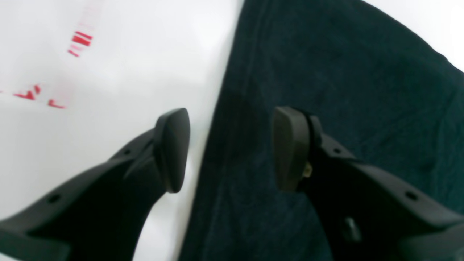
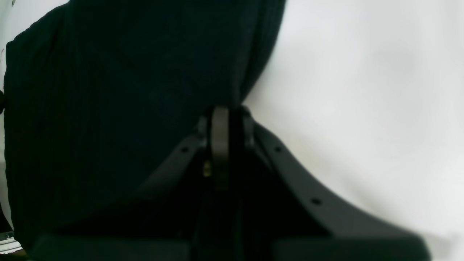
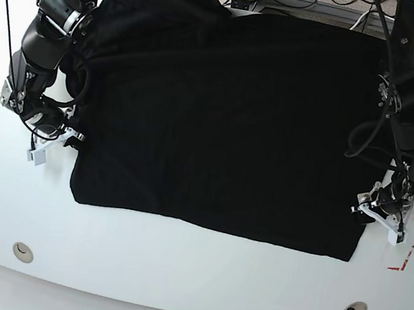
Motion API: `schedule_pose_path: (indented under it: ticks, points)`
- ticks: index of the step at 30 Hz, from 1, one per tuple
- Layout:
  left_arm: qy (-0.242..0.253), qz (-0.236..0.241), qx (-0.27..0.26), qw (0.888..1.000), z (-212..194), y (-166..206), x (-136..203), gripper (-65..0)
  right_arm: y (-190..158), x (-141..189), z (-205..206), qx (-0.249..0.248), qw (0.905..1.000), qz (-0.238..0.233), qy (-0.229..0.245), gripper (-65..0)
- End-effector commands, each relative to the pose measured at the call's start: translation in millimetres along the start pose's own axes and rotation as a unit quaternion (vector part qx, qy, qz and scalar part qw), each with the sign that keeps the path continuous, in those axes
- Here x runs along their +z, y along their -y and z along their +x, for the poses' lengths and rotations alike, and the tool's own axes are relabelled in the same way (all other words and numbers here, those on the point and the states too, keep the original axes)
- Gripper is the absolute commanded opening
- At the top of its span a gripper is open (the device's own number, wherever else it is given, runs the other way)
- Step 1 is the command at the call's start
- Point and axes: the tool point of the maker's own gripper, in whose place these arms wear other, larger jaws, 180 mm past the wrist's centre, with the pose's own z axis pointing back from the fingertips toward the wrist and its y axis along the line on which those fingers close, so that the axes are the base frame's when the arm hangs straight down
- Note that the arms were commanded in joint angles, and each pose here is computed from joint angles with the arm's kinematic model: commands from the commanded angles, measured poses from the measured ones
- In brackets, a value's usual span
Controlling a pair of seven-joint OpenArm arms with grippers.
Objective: Fold the T-shirt properly
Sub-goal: 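Grasp the shirt's side edges near the hem and pull to straighten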
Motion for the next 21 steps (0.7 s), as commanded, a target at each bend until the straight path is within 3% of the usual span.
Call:
schedule_pose_path:
  ticks: [1,4,7,9,10,17,21]
  points:
    - [0.006,-0.01,0.001,1.0,12,12,-2,-31.5,4,6,8,0.013,0.9999,-0.011,-0.003,-62.9]
    - [0.0,-0.017,-0.006,1.0,8,20,-5,-34.0,5,7,10,0.014,0.9998,-0.013,-0.003,-62.9]
    - [-0.007,-0.019,-0.028,0.999,4,25,-7,-47.8,7,9,13,0.016,0.9998,-0.016,0.0,-62.9]
    - [-0.01,-0.019,-0.036,0.999,3,27,-8,-63.1,6,13,26,0.023,0.9996,-0.017,0.009,-63.1]
    - [-0.011,-0.02,-0.037,0.999,3,27,-8,-65.0,8,15,30,0.024,0.9994,-0.02,0.011,-63.6]
    - [-0.002,-0.019,-0.035,0.999,9,27,-7,-65.0,-4,8,71,0.086,0.9946,-0.051,0.028,-65.0]
    - [0.037,-0.015,-0.049,0.998,37,27,0,-65.0,-20,2,101,0.133,0.9876,-0.071,0.041,-65.0]
